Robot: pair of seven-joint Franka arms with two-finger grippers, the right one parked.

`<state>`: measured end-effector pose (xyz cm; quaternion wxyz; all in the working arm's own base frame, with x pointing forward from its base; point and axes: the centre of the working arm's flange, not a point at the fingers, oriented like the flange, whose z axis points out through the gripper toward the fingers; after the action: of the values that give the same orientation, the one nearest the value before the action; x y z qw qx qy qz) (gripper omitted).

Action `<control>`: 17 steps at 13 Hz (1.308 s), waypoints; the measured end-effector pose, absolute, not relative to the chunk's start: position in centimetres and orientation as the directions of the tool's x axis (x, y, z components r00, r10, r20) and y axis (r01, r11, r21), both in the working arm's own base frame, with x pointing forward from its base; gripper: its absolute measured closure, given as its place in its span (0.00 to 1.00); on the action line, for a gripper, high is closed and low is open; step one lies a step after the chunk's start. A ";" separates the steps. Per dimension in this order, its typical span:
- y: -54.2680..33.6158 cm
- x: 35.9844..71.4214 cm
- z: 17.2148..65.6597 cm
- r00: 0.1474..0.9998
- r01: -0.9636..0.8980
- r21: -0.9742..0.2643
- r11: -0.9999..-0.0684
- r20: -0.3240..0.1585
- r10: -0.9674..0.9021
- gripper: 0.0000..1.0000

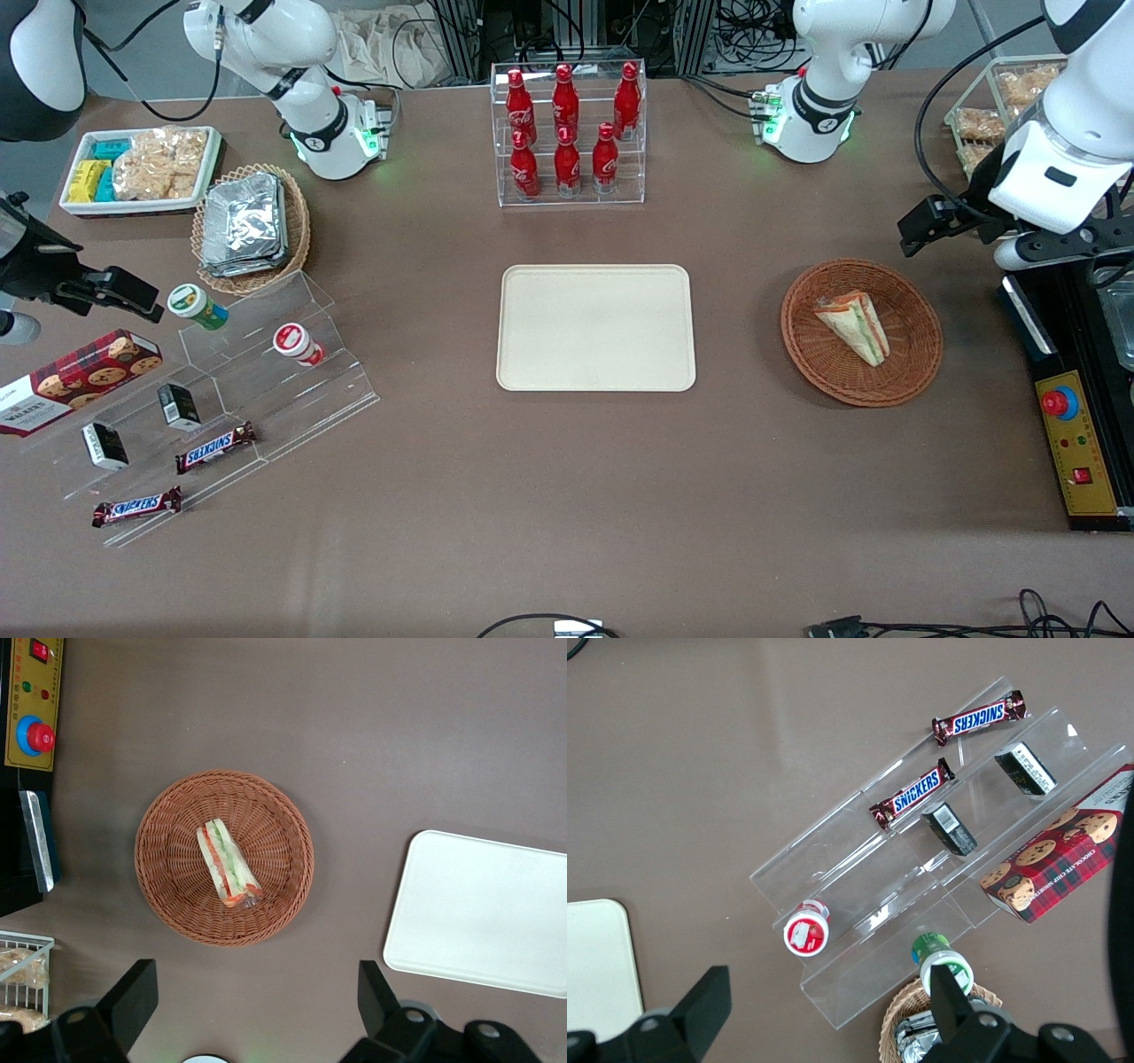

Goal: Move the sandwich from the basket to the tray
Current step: 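Move the left gripper over the wicker basket toward the sandwich, then lower the left gripper and close it on the wrapped sandwich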

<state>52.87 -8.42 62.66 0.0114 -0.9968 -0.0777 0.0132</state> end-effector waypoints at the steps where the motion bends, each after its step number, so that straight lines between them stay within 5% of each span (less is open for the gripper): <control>1: -8.4 52.8 62.6 0.987 0.157 -0.026 -0.987 -0.029 0.158 0.00; 8: -6.2 52.9 57.3 0.968 0.211 -0.067 -0.975 -0.127 0.218 0.00; 11: -3.6 52.9 49.0 0.950 0.298 -0.055 -0.953 -0.082 0.302 0.00; 17: -3.5 47.4 33.3 0.900 0.437 -0.022 -0.899 -0.003 0.437 0.00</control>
<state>47.45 -3.53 33.32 0.0102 -0.9745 -0.2241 0.0038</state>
